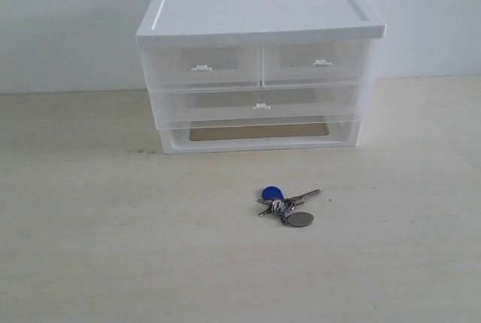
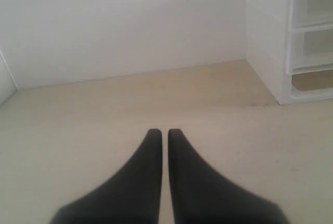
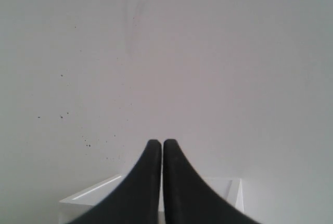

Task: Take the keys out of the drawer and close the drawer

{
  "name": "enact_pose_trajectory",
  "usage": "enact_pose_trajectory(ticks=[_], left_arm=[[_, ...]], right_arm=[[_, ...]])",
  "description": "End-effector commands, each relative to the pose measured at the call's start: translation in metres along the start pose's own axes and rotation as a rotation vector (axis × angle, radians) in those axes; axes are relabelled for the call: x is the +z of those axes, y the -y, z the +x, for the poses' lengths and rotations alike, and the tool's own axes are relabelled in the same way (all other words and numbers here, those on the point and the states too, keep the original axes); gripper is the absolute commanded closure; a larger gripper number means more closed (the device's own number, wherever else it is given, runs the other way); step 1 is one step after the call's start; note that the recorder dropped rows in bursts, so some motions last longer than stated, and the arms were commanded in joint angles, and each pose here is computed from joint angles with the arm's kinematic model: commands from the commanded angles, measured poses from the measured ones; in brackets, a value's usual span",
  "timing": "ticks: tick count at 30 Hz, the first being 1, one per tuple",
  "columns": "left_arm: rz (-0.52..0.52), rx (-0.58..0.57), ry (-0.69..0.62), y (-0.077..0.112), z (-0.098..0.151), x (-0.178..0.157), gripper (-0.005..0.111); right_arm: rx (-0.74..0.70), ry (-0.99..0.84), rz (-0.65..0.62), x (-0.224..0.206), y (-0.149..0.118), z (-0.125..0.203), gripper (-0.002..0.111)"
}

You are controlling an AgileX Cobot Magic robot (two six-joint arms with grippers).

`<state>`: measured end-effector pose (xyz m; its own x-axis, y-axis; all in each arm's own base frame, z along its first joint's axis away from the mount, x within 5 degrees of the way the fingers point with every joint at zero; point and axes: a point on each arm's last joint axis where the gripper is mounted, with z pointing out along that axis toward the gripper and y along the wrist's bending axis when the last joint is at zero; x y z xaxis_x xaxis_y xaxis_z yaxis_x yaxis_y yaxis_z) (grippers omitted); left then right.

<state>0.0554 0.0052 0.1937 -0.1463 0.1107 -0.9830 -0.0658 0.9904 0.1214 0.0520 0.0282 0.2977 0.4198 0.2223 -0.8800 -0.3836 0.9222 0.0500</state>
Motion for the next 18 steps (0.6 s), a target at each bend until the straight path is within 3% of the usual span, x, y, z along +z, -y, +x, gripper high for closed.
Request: enact_pose_trajectory(ticks=[1,18], left_arm=[[0.000,0.012,-0.069,0.0002,0.0072,-0.0001,0.102],[0.001,0.012,-0.075,0.0002,0.0077,-0.0002,0.102]], right_arm=[[0.001,0.000,0.004,-0.0014,0.0000,0.0012,0.108],[0.003,0.000,0.004,-0.0014,0.0000,0.0012,0.108]])
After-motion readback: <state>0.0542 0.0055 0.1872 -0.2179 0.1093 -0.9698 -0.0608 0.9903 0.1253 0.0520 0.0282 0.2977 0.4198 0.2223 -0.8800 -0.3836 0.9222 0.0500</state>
